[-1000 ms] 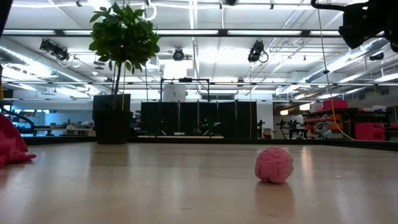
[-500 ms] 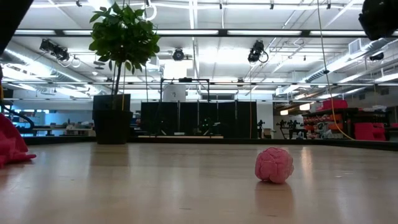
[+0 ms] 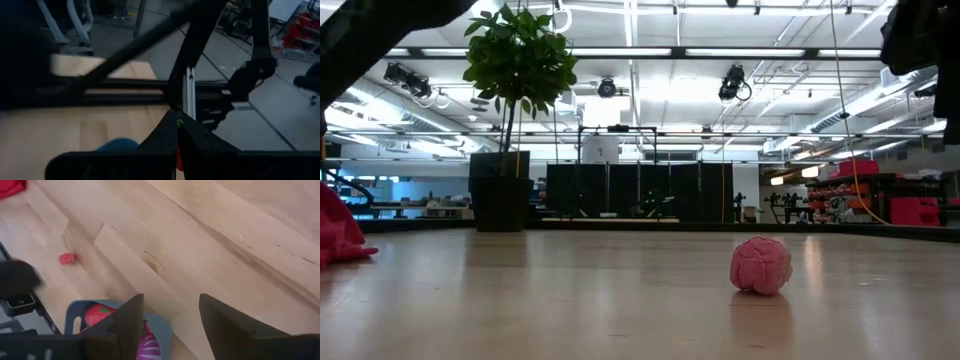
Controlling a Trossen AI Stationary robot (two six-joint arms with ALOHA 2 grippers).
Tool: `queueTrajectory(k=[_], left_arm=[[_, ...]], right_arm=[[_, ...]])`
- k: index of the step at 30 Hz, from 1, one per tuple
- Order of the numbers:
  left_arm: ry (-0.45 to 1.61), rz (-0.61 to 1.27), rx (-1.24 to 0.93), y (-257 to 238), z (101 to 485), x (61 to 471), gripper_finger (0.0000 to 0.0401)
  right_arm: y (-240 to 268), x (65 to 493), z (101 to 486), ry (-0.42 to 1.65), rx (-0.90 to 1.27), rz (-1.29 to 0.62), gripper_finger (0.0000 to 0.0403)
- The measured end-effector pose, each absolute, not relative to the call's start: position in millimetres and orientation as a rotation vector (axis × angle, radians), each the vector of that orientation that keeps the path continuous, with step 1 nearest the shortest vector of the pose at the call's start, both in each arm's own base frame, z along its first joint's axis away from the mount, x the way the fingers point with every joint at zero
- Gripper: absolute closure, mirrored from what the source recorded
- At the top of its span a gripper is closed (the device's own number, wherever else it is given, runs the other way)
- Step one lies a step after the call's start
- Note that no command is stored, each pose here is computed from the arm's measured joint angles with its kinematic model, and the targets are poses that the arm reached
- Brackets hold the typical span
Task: Pick and placing Produce into tupperware
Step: Put the cherry into the bin
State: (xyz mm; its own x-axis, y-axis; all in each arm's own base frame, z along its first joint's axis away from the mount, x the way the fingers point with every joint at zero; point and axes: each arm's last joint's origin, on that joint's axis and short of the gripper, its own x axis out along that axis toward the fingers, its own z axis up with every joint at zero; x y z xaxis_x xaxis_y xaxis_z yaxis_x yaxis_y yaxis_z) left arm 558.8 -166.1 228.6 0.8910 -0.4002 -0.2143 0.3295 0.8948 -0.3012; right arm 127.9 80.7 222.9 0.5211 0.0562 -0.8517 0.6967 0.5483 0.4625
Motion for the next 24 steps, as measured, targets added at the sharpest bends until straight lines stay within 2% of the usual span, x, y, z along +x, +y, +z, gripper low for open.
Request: queueTrajectory(k=[10, 18, 24], left_arm=[[0.394, -0.434, -0.191, -195, 186, 558, 0.0390], [0.485, -0.323, -0.133, -183, 169, 560, 0.0392], [0.480, -0.278, -0.138, -166, 169, 565, 0.0378]], right_arm=[[81, 128, 223, 0.957, 0.930, -0.464, 0.0201], [81, 128, 223, 0.955, 0.933, -0.463, 0.0203], [81, 128, 223, 0.951, 0.955, -0.475, 0.0203]])
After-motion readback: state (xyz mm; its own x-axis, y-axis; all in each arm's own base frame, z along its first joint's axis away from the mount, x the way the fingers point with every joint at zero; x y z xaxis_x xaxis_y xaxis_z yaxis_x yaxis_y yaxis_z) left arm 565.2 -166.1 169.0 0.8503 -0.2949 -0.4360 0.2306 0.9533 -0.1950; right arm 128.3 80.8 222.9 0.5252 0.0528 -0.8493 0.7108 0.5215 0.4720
